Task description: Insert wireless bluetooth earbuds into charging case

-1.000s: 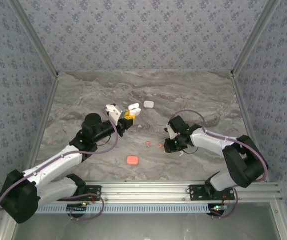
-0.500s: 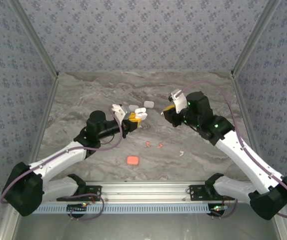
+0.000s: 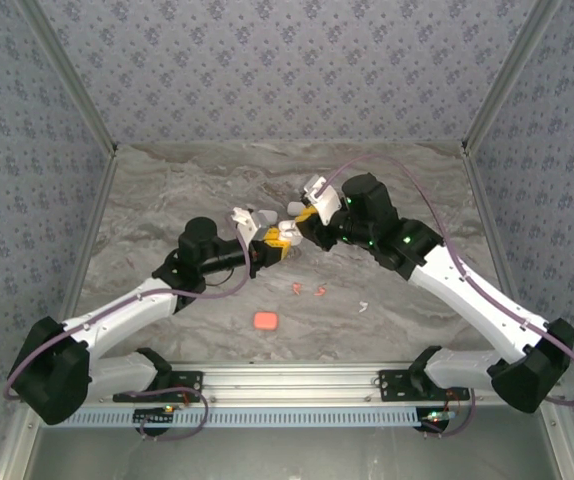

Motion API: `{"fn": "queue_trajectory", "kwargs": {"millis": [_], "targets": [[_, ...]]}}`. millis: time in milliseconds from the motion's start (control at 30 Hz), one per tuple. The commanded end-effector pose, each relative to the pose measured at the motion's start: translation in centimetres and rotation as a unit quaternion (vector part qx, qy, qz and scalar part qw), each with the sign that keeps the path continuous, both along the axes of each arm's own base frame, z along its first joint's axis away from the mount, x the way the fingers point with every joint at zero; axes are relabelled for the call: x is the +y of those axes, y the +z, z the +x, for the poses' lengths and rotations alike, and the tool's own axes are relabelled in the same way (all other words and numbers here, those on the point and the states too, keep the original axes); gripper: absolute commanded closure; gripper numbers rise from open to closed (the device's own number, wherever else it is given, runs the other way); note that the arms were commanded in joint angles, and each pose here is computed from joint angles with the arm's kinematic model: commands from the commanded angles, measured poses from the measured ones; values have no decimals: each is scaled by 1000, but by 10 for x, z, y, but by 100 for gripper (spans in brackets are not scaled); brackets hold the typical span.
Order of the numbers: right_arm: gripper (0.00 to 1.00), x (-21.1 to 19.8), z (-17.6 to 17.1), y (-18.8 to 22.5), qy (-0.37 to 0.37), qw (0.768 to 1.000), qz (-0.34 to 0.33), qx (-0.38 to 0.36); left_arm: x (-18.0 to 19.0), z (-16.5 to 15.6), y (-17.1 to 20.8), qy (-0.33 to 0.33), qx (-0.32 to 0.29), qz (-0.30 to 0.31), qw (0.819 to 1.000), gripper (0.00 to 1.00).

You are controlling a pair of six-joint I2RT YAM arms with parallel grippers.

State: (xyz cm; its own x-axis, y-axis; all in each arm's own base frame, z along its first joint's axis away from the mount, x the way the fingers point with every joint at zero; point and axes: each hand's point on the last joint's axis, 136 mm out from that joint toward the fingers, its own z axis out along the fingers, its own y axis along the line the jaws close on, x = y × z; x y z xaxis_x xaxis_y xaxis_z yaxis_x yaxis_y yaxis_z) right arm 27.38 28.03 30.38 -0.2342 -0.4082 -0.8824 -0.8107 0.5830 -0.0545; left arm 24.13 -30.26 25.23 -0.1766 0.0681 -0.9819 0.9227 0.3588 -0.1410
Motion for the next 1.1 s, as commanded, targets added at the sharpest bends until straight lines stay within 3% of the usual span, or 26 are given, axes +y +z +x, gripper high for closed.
{"fn": "queue_trajectory", "kwargs": {"millis": [0, 733, 833, 1067], "targets": [[78, 10, -3, 12, 28, 999, 8, -20, -6, -4, 21, -19, -17, -17, 1000, 100], [76, 30, -20, -13, 87, 996, -1, 18, -6, -4, 24, -17, -21, -18, 999, 100], [72, 32, -25, -11, 105, 994, 7, 28, -6, -4, 25, -18, -22, -19, 999, 100], [50, 21, -25, 19, 97, 993, 58, 37, -5, -4, 23, -14, -22, -20, 999, 100]]}}
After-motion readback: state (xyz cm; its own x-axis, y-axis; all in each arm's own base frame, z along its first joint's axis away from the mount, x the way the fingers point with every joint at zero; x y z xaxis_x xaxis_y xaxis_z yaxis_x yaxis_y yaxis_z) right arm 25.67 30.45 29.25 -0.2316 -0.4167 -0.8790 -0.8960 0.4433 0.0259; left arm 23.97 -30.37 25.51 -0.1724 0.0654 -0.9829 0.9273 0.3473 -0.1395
